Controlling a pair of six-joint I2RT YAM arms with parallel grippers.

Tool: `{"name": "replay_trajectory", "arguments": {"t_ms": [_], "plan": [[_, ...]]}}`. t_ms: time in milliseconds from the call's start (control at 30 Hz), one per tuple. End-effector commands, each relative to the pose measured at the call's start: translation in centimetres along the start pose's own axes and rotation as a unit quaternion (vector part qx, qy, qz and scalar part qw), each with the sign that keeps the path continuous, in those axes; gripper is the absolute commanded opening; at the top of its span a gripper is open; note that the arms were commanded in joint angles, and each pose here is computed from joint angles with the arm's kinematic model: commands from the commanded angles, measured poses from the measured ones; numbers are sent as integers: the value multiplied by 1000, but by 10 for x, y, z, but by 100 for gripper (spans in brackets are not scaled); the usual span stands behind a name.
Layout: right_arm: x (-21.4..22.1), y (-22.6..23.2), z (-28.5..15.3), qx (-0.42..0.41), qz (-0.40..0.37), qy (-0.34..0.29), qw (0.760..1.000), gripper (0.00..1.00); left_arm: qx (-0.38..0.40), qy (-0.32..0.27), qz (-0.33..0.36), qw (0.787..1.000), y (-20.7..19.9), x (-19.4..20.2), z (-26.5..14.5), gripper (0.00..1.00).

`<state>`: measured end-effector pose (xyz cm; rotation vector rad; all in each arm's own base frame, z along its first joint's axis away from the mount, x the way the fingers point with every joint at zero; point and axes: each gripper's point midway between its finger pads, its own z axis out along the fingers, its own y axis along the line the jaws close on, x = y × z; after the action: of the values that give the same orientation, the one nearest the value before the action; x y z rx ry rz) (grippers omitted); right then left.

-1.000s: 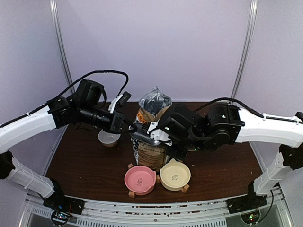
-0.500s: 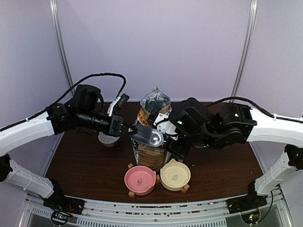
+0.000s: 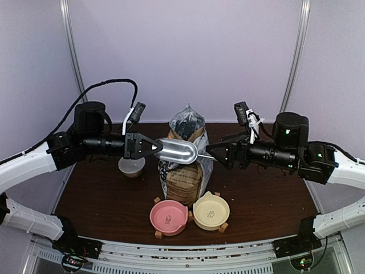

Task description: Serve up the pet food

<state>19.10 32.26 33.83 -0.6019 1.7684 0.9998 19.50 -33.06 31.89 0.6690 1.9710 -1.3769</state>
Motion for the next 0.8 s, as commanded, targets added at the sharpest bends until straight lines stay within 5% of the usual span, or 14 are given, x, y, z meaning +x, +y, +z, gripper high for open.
{"name": "replay_trajectory", "arguments": {"t_ms": [0,333,533,767], "plan": [[-26,41,-3,-128,80,-54,987,86,38,-52,21,998,-21,-21,-7,0],[-18,48,7,-159,115,-42,980,58,45,-53,21,997,-23,-21,-8,0],[-7,38,17,-129,117,-18,985,56,49,-57,22,997,-26,-22,-10,0],[-3,40,21,-136,122,-8,983,43,47,-58,20,997,-25,-22,-11,0]]}}
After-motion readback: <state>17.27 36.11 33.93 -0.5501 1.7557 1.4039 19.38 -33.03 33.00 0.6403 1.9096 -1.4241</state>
